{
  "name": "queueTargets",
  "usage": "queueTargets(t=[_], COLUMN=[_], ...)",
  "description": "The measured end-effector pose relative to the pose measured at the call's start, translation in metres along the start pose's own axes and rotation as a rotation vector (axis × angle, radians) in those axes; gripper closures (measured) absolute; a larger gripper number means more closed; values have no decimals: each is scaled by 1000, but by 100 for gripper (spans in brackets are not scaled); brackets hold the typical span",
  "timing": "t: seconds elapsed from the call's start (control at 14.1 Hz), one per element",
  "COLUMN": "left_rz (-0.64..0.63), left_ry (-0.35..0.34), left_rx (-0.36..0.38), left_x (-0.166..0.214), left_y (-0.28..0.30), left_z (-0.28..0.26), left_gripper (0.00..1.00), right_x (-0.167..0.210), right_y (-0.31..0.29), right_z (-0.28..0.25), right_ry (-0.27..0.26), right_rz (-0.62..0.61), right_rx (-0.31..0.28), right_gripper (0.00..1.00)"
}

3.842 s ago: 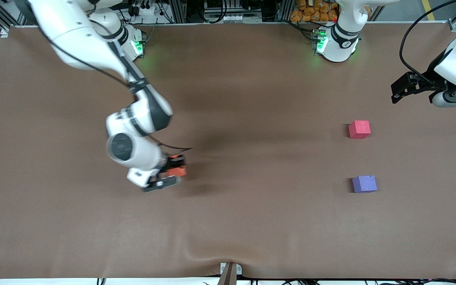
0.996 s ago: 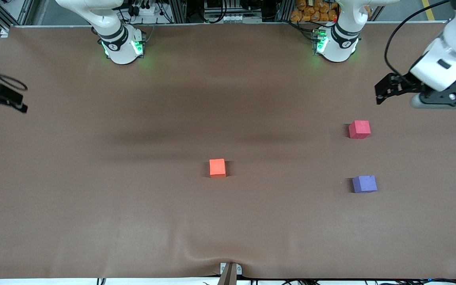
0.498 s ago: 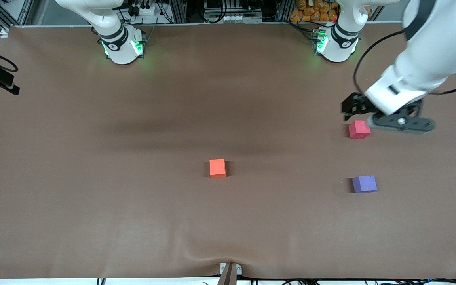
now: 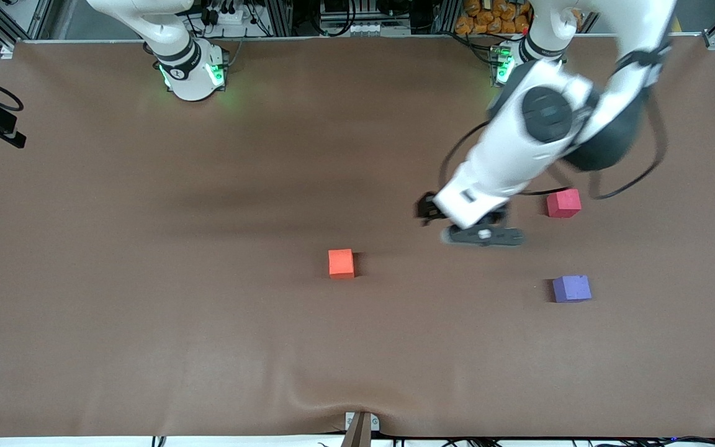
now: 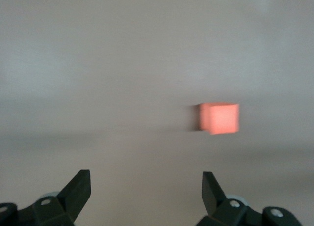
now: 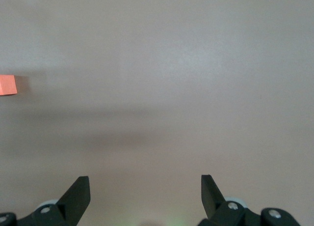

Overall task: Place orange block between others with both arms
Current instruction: 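Reach the left gripper across to the orange block at the middle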

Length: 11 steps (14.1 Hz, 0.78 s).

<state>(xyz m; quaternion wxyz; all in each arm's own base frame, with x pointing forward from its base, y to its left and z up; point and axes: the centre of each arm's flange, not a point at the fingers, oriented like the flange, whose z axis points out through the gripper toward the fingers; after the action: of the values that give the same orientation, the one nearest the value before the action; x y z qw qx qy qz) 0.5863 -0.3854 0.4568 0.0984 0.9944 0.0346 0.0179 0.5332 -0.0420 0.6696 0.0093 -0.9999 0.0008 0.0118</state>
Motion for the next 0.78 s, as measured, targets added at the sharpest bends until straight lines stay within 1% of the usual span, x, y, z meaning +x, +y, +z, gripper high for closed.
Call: queueTargets(t=[0.14,0.28,0.43,0.57,0.71,0.78], left_rz=[-91,-139,-172,-188,-182,-183], left_ry=[39,78,130,184,196,201], left_rx=[-45,-53,-46,-31,-10,-10], left_x=[-11,-23,-35,-46,-50,-47], left_y=[45,78,105,119,118,115], left_z=[42,84,129,178,215,226], left_gripper=[0,0,0,0,0,0], right_x=[3,5,3,3,4,4], right_y=[0,0,-1,-1,0,0], right_z=[5,8,9,8,7,7], right_ry=[-10,-18,-31,-28,-21,-21], right_rz=[0,0,-1,-1,0,1], right_rx=[0,0,1,1,0,0], right_gripper=[0,0,0,0,0,0])
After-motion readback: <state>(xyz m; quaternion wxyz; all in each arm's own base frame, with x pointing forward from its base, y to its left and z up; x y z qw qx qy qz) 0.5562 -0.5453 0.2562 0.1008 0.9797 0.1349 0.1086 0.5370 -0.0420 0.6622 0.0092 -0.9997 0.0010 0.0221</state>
